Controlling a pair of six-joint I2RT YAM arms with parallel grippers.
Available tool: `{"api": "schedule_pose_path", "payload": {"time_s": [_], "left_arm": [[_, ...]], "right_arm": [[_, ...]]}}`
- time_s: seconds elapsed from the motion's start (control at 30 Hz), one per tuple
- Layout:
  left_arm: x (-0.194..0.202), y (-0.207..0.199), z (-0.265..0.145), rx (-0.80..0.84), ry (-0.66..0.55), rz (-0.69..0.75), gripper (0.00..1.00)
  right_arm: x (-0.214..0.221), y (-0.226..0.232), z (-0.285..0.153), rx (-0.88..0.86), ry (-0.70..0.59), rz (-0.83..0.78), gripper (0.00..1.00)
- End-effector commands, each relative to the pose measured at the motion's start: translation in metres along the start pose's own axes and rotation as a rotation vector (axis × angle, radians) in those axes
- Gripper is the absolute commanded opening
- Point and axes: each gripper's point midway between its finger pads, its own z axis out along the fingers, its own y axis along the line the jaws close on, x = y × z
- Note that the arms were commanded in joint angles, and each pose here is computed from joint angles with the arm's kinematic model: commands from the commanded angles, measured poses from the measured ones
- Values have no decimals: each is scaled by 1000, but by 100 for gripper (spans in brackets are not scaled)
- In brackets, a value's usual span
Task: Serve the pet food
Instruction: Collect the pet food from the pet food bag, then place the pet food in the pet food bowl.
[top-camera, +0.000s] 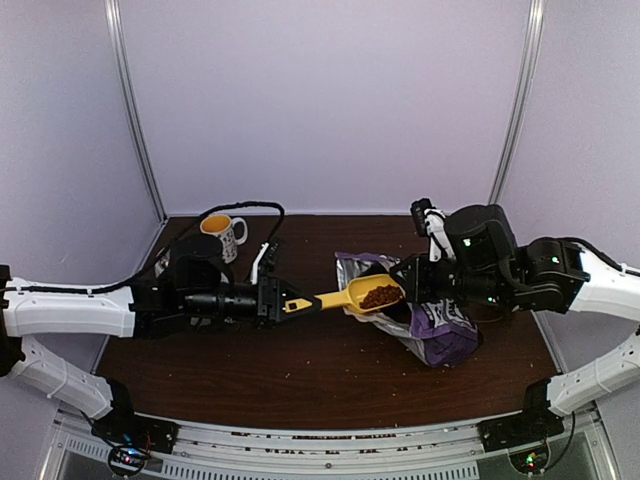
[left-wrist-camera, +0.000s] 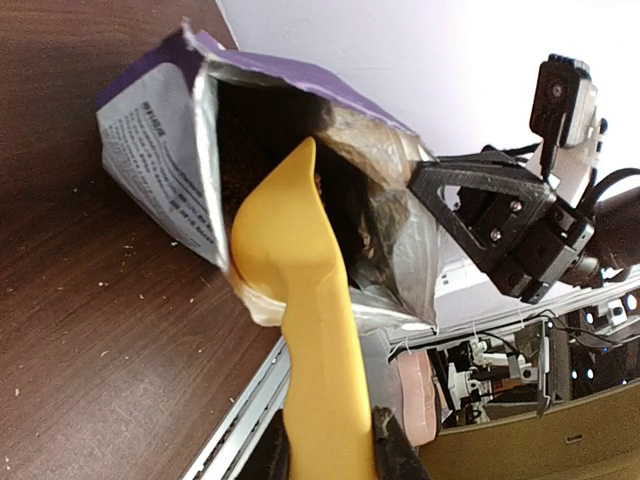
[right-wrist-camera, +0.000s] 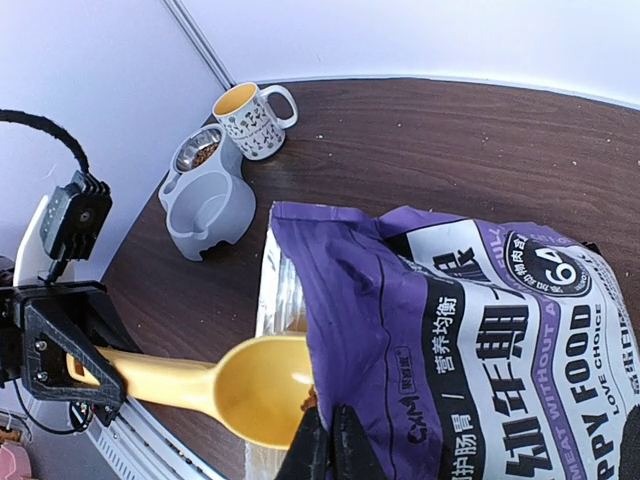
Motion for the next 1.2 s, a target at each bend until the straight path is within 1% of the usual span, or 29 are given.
{"api": "schedule_pose_path", "payload": {"time_s": [0.0, 0.1, 0.27, 0.5, 0.63, 0.87, 1.17], "left_arm": [[-15, -5, -23, 39, -84, -45, 0], [-14, -8, -32, 55, -90, -53, 0], [-17, -19, -45, 143, -113, -93, 0], [-17, -24, -61, 199, -128, -98, 0], [-18, -33, -63, 224, -115, -77, 0], [-25, -58, -67, 349, -119, -69, 0], [-29, -66, -78, 366, -136, -60, 0]], "right_arm": [[-22, -1, -10, -5, -86, 35, 0], [-23, -2, -11, -1, -87, 33, 0], [-24, -4, -13, 5, -94, 34, 0], [-27, -6, -16, 11, -100, 36, 0], [-29, -6, -18, 13, -107, 35, 0], [-33, -7, -20, 20, -112, 33, 0], [-34, -7, -20, 25, -114, 31, 0]]}}
